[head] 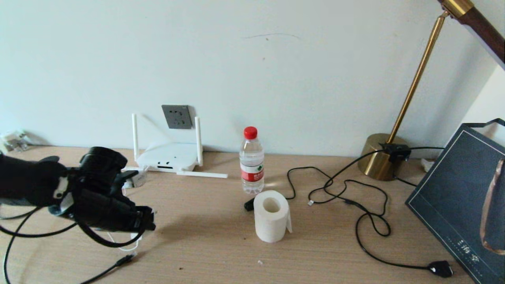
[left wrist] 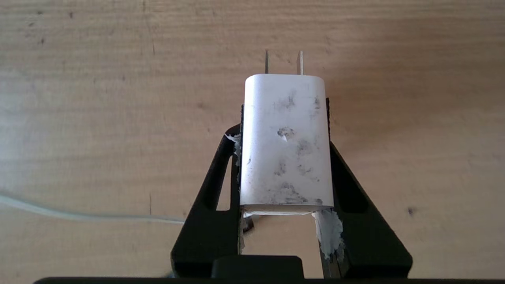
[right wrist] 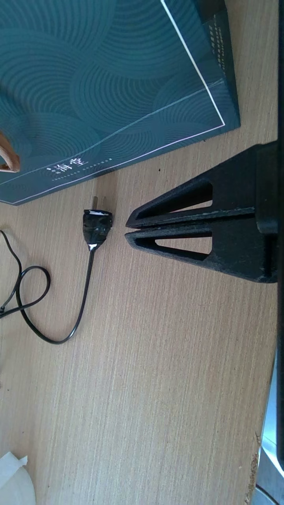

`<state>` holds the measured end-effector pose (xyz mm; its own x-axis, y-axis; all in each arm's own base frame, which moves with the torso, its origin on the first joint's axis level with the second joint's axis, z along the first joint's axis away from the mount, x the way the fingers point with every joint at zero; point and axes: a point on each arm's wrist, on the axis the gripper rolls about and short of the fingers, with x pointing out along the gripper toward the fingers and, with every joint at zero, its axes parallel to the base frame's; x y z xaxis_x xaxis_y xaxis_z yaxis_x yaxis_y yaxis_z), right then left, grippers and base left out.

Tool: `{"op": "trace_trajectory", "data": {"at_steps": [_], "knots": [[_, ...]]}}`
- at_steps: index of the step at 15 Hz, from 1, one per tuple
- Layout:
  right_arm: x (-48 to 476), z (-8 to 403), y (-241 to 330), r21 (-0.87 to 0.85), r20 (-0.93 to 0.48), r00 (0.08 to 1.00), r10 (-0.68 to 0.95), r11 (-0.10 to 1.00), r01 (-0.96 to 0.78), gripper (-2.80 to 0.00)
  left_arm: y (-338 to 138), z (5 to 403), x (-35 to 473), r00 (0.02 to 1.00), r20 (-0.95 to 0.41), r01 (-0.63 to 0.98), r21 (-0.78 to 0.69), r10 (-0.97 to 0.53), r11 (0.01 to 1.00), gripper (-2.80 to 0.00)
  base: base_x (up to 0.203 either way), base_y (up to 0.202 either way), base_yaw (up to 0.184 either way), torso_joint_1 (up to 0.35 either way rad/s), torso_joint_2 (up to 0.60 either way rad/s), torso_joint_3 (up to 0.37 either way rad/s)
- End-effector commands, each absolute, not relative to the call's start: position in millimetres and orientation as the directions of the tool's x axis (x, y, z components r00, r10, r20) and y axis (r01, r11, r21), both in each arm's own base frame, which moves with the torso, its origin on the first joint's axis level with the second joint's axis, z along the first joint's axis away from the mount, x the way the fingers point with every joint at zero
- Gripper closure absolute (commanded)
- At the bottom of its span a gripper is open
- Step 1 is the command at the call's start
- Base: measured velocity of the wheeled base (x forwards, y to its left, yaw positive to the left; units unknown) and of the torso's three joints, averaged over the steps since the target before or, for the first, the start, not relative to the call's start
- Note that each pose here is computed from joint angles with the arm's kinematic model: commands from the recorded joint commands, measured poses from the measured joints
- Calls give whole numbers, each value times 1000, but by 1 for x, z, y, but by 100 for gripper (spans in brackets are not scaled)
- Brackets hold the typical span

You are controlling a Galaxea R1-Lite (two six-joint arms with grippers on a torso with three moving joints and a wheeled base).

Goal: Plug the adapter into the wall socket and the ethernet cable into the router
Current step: Plug plug into socket

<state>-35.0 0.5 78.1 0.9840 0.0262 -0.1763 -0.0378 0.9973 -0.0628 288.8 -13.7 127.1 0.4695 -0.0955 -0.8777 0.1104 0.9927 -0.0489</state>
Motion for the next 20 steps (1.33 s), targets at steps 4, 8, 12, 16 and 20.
{"op": "trace_trajectory", "data": {"at_steps": [4,8,12,16,20], "knots": [[-35,78,1,-63,-178,984,28,997,-39,0,-17,119,300,429,-899,118,-47,-94,992,-280,0,0,0,0,0,0],[-35,78,1,-63,-178,984,28,997,-39,0,-16,125,299,437,-894,118,-46,-94,992,-280,0,0,0,0,0,0],[-35,78,1,-63,-178,984,28,997,-39,0,-17,132,294,456,-885,123,-45,-96,991,-280,0,0,0,0,0,0],[-35,78,0,-63,-178,984,26,997,-38,0,-24,153,286,529,-841,175,-24,-115,984,-280,0,0,0,0,0,0],[-35,78,1,-63,-178,984,26,997,-38,0,-21,174,246,585,-800,402,140,-136,905,-280,0,0,0,0,0,0]]}}
